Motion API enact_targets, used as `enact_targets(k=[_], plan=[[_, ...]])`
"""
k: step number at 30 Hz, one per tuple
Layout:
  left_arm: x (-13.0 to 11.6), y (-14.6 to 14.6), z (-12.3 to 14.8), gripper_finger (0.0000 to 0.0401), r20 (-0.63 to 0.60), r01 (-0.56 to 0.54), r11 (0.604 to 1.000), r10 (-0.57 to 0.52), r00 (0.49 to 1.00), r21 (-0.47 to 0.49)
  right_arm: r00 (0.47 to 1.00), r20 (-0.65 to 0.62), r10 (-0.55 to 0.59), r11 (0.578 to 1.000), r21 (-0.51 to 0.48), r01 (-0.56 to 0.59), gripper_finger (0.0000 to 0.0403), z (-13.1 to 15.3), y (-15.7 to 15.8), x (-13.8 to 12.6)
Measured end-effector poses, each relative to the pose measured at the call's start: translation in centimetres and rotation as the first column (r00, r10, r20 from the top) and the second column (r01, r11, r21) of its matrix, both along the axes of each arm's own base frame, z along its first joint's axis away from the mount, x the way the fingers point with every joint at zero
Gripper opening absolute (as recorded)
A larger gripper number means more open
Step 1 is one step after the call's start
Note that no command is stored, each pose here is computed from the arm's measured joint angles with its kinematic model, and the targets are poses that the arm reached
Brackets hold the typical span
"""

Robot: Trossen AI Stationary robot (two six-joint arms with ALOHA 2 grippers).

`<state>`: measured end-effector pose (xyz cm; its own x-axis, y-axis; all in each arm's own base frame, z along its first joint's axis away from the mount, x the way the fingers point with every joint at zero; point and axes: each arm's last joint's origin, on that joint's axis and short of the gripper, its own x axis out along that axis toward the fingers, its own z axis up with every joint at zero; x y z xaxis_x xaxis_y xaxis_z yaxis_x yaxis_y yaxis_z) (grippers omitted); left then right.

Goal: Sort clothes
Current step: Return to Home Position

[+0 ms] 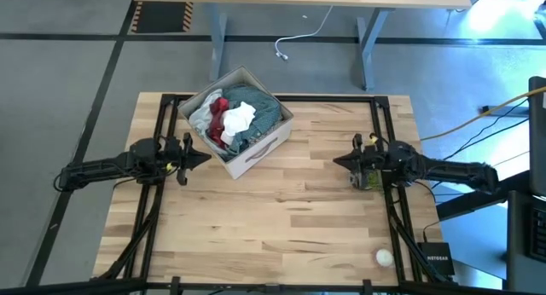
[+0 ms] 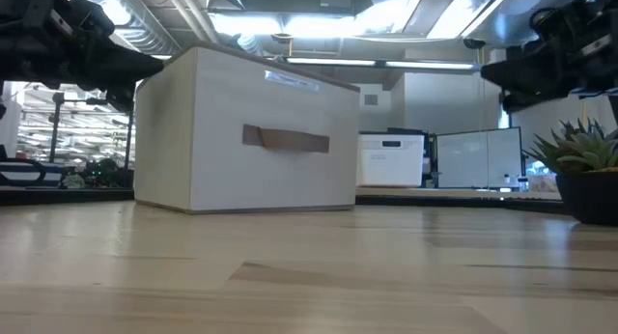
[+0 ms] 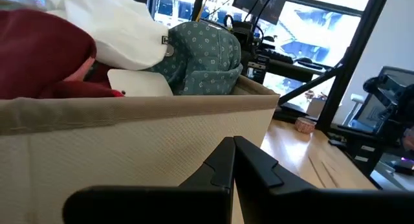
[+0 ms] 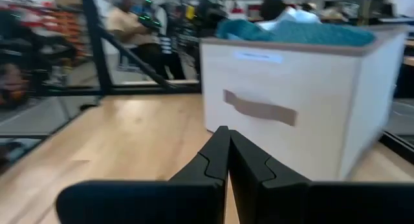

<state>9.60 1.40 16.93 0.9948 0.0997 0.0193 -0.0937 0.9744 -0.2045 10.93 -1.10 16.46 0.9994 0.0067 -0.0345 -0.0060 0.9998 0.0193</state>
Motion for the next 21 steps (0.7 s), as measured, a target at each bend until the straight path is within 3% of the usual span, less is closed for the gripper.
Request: enact_targets(k=[3,12,21], plan=[[0.0,0.0,0.0,0.0001,-0.001,0.0,1.0,0.0,1.0,0.005,0.999,0.019,0.035,0.999,-0.001,-0.035,0.0016,0.1,-0.4,-0.4],[0.0,-0.1,0.0,0.0001,0.005,0.034,0.996,-0.034,0.999,0.087,0.983,0.032,-0.181,0.982,0.063,0.179,0.0016,0.2,-1.3,-1.0],[0.0,-0.1,0.0,0.0001,-0.001,0.039,0.987,-0.039,0.999,0.157,0.975,0.028,-0.222,0.971,0.1,0.218,0.0016,0.1,-1.4,-1.0]])
